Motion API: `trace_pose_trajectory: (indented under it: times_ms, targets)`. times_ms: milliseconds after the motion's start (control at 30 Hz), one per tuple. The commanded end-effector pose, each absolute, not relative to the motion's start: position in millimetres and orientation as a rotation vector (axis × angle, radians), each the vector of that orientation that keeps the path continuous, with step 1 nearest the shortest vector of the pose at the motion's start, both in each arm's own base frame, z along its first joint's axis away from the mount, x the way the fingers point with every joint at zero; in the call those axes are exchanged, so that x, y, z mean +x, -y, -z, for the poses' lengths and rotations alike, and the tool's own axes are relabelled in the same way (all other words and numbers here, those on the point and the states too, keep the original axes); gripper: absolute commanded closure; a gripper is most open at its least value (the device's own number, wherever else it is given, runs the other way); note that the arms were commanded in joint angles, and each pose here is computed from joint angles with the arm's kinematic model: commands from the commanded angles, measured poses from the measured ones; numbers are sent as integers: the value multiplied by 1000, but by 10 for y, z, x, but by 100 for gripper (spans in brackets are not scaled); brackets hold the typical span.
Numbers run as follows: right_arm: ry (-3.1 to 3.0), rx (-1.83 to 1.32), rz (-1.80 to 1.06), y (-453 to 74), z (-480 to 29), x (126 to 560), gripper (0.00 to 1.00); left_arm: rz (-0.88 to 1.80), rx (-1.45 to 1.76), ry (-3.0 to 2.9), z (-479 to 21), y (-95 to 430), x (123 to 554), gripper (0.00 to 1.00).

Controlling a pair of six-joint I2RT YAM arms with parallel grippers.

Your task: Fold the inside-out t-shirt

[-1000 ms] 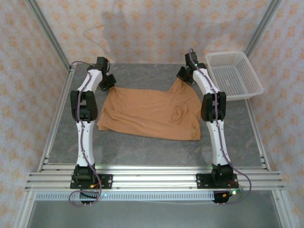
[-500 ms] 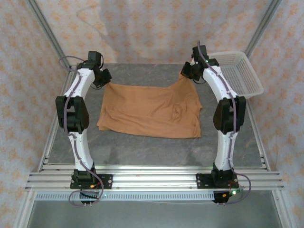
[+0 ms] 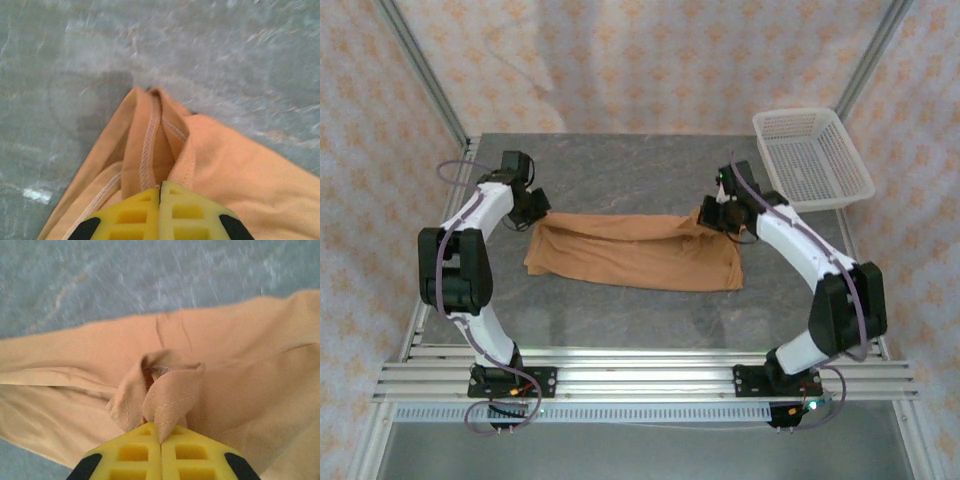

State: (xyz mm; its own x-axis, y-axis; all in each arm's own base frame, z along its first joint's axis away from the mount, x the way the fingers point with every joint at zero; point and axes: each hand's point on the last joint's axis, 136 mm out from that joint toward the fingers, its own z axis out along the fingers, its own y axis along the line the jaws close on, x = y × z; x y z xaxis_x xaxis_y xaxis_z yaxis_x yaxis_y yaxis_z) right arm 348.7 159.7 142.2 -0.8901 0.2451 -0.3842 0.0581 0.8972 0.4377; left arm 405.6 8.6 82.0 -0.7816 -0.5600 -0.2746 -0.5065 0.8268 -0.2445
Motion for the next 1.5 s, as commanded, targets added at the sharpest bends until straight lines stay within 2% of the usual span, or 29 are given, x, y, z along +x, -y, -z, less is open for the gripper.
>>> trace_pose_trajectory:
  times_ms: [0, 33, 67, 133, 200, 400, 567, 767, 867, 1033, 1133, 1233, 1333, 1467]
  targets:
    - [-2586, 303, -603, -1577, -1237, 3319, 83, 191, -825, -2624, -776, -128, 4010, 100]
    - [-2590, 331, -607, -1547, -1147, 3246, 72, 194, -827, -2636, -722, -118, 3969, 93]
    - [-2589, 349, -609, -1525, -1096, 3193, 65, 193, -828, -2643, -691, -110, 3941, 78]
    - [-2587, 383, -571, -1431, -1057, 3111, 57, 184, -819, -2654, -658, -108, 3890, 71]
    - [-2566, 390, -534, -1362, -1133, 3091, 55, 141, -822, -2650, -700, -158, 3851, 64]
    - [-2564, 370, -510, -1415, -1316, 3254, 55, 69, -754, -2591, -1045, -65, 3882, 63]
    - [-2640, 314, -534, -1723, -1163, 3320, 55, 226, -632, -2602, -1080, 486, 4018, 64]
    - [-2705, 303, -669, -2238, -882, 3321, 55, 488, -699, -2613, -850, 909, 4193, 67]
    - [-2740, 422, -663, -2214, -566, 3280, 56, 460, -747, -2635, -639, 838, 4170, 68]
    - [-2830, 491, -665, -2150, -175, 3029, 55, 318, -870, -2675, -237, 384, 3975, 70]
    - [-2857, 416, -668, -2136, -252, 2957, 54, 242, -886, -2695, -164, 193, 3870, 71]
    - [-2866, 307, -617, -2089, -498, 2947, 51, 223, -848, -2671, -324, 192, 3884, 71]
    - [-2811, 342, -523, -1906, -732, 3012, 49, 208, -776, -2629, -609, 322, 3964, 70]
    - [-2727, 517, -571, -1785, -786, 3134, 47, 240, -626, -2586, -938, 755, 4098, 67]
